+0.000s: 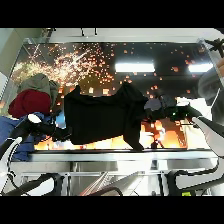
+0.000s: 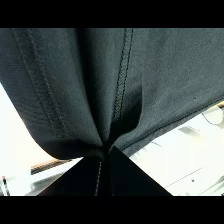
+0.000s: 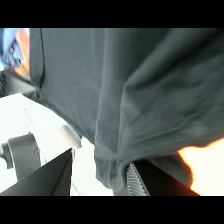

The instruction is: Fold the shirts.

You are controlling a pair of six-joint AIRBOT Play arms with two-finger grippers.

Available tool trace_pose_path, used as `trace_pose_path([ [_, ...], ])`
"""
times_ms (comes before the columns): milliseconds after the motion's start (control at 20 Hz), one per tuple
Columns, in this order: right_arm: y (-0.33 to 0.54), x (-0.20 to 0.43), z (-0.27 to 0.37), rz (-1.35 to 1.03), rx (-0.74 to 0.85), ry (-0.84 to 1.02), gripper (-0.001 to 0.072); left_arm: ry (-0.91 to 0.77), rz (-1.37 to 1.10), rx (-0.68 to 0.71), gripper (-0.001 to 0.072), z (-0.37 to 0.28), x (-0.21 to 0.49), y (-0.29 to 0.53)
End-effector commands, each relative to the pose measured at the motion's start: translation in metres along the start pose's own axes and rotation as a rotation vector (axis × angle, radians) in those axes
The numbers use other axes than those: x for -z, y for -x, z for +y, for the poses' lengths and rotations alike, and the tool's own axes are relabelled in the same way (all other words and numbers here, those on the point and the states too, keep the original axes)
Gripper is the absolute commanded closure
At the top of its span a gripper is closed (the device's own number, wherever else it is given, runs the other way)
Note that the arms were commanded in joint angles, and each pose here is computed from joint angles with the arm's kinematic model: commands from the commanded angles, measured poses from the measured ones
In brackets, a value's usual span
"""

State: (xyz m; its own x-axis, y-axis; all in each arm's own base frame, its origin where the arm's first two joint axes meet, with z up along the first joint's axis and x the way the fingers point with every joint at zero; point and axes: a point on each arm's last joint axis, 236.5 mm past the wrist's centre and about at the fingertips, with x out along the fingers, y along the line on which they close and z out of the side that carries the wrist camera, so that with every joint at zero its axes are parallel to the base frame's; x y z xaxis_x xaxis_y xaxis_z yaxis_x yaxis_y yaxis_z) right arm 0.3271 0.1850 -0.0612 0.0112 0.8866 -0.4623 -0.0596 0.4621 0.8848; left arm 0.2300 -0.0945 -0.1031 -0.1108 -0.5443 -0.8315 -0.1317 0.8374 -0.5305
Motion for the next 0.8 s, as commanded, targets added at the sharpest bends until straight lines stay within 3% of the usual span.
trace_pose_path([
  [0,-0.018,0.032,-0.014,0.081,0.042,-0.014,0.0349,0.000,0.007,0.003,0.0691,0.000,0.002,0.000],
  [150,-0.022,0.045,-0.019,0.102,0.043,-0.030,0.0352,-0.007,0.012,0.004,0.0691,-0.001,0.003,0.000],
  [200,-0.024,0.047,-0.018,0.109,0.041,-0.022,0.0450,-0.007,0.012,0.005,0.0691,-0.001,0.003,0.000],
  [250,-0.026,0.045,-0.015,0.102,0.030,-0.010,0.0593,-0.007,0.011,0.005,0.0691,-0.001,0.002,0.000],
  [350,-0.028,0.028,0.002,0.028,-0.037,0.009,0.0629,-0.018,0.006,0.018,0.0691,-0.004,0.001,0.001],
  [400,-0.027,0.017,0.011,-0.018,-0.075,0.019,0.0688,-0.027,-0.006,0.037,0.0691,-0.010,-0.001,0.002],
  [600,-0.005,-0.012,0.049,-0.137,-0.136,0.106,0.0689,-0.148,-0.166,0.092,0.0692,-0.051,-0.026,0.048],
  [750,0.065,-0.026,0.130,-0.282,-0.161,0.330,0.0689,-0.271,-0.430,0.175,0.0692,-0.109,-0.047,0.151],
])
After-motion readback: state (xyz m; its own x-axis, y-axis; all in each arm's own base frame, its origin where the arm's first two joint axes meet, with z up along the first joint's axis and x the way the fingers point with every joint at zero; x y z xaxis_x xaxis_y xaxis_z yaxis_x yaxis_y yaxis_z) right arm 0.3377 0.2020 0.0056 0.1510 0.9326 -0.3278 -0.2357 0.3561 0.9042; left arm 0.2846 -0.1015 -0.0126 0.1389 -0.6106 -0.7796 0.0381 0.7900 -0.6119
